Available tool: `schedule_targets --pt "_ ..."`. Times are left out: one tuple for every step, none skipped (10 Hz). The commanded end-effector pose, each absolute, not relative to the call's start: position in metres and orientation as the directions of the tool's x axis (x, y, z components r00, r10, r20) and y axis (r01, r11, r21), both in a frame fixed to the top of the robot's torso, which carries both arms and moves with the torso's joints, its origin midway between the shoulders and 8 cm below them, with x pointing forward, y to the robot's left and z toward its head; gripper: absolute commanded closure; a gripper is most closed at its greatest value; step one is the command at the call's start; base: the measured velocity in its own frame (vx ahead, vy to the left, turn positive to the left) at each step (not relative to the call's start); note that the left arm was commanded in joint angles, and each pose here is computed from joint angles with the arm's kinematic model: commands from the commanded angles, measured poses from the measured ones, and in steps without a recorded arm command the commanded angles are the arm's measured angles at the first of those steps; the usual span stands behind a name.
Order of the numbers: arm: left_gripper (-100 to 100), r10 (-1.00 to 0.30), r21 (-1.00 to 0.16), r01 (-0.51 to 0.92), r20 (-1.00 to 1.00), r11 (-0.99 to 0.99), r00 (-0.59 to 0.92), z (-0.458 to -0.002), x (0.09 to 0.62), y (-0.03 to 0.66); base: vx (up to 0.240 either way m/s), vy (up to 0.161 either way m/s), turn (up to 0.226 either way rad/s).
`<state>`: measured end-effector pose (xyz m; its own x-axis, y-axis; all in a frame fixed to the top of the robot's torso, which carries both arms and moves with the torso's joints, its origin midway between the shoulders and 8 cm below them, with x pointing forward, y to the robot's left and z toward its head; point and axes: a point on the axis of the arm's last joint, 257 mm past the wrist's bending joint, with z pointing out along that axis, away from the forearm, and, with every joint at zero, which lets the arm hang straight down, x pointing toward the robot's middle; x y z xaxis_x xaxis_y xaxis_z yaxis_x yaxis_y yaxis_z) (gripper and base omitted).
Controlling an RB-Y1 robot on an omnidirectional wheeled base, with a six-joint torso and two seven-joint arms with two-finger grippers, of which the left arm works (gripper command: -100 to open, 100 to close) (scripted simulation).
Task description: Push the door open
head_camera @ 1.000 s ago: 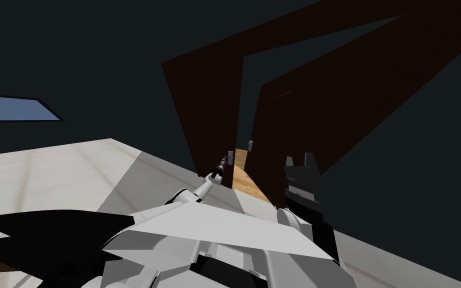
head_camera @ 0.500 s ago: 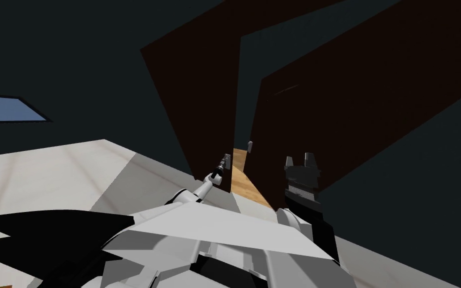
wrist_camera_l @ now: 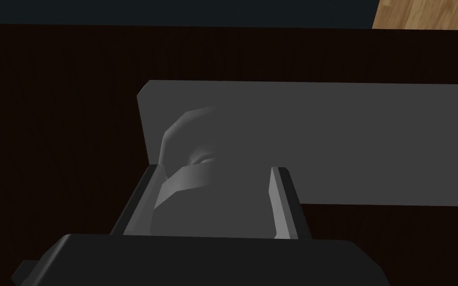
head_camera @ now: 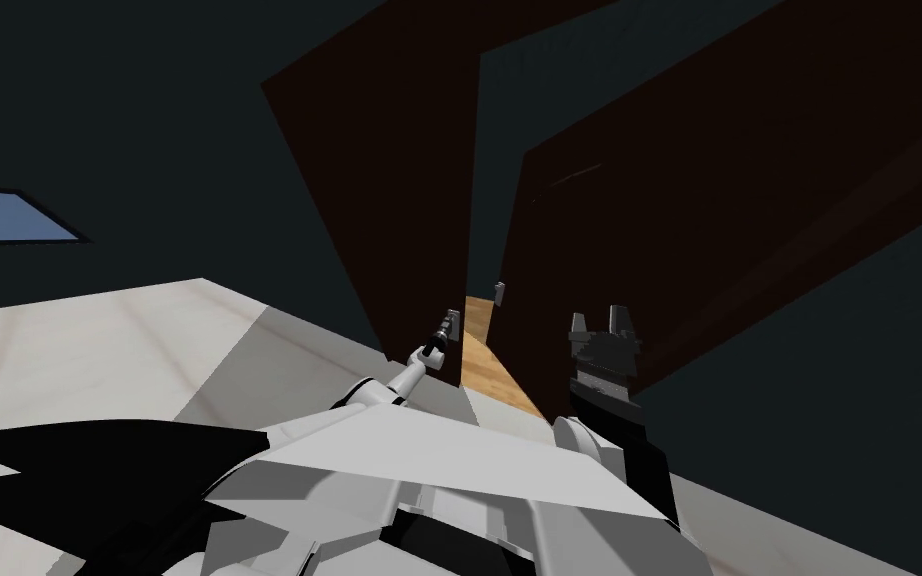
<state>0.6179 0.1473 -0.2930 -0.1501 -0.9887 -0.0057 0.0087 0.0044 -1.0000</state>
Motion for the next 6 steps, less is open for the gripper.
schedule_targets --pt "100 -0.989 -1.0 0.003 -0.004 0.004 -0.15 -0.296 0.616 0.147 0.0 0.0 0.0" --pt "100 -0.989 -1.0 0.003 -0.004 0.004 -0.15 -0.296 0.616 0.147 0.0 0.0 0.0" --pt "100 -0.989 -1.0 0.003 -0.004 0.004 -0.15 -0.296 0.616 0.147 0.0 0.0 0.0" --pt "100 -0.993 -1.0 0.02 -0.017 0.014 -0.116 -0.289 0.622 0.164 0.092 -0.01 -0.078" --pt "100 -0.994 -1.0 0.023 -0.019 0.017 -0.106 -0.288 0.623 0.168 0.127 -0.031 -0.059" --pt "100 -0.996 -0.999 0.03 -0.025 0.023 -0.082 -0.286 0.625 0.179 0.123 -0.033 -0.048"
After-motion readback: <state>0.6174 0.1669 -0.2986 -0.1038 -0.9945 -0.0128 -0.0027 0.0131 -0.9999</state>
